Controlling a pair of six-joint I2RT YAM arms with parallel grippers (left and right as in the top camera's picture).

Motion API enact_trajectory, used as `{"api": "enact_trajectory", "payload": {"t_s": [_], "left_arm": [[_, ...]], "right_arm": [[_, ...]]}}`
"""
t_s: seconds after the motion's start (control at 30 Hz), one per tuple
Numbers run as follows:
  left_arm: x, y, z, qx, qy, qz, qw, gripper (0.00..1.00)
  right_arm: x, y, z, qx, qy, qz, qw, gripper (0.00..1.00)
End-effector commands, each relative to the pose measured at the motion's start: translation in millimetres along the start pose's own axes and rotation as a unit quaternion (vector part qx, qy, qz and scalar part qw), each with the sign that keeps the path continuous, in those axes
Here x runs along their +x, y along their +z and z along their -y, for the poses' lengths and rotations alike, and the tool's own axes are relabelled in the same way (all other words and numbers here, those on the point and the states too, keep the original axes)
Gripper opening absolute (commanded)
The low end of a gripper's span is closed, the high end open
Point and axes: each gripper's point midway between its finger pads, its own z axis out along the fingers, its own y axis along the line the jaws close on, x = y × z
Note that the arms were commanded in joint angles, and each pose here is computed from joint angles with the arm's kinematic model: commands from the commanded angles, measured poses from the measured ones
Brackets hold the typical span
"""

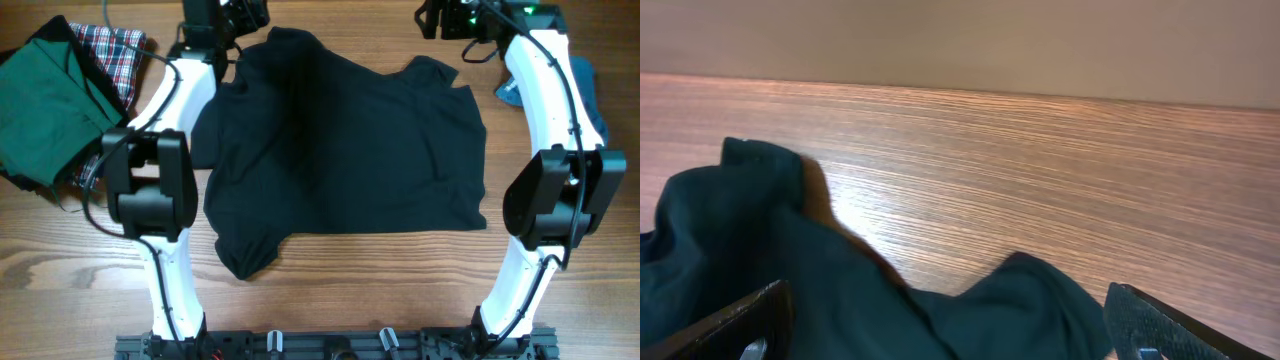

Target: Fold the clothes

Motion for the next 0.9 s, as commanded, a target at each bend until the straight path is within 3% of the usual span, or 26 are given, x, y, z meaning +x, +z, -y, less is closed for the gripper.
{"api": "enact_trajectory", "payload": {"t_s": [0.0, 0.33, 0.53, 0.73, 0.87], "left_arm": [[23, 22, 27, 0.054, 0.023, -0.002, 0.998, 0.89], [55, 45, 15, 0.055, 0.105, -0.004, 0.993, 0.95], [78, 60, -2, 0.046, 0.14, -0.007, 0.989, 0.9], [74, 63, -7, 0.029, 0.167, 0.007, 0.986, 0.87], [75, 63, -9, 0.027, 0.179, 0.005, 0.983, 0.79]], "right_arm": [[2, 12, -22, -0.024, -0.021, -0.004, 0.999, 0.99], [28, 31, -24, -0.028, -0.012, -0.047, 0.998, 0.99], [37, 35, -13, 0.001, -0.01, -0.064, 0.998, 0.99], [45, 34, -17, -0.009, -0.001, -0.079, 0.997, 1.0], [51, 33, -17, -0.009, 0.01, -0.091, 0.996, 0.99]]}}
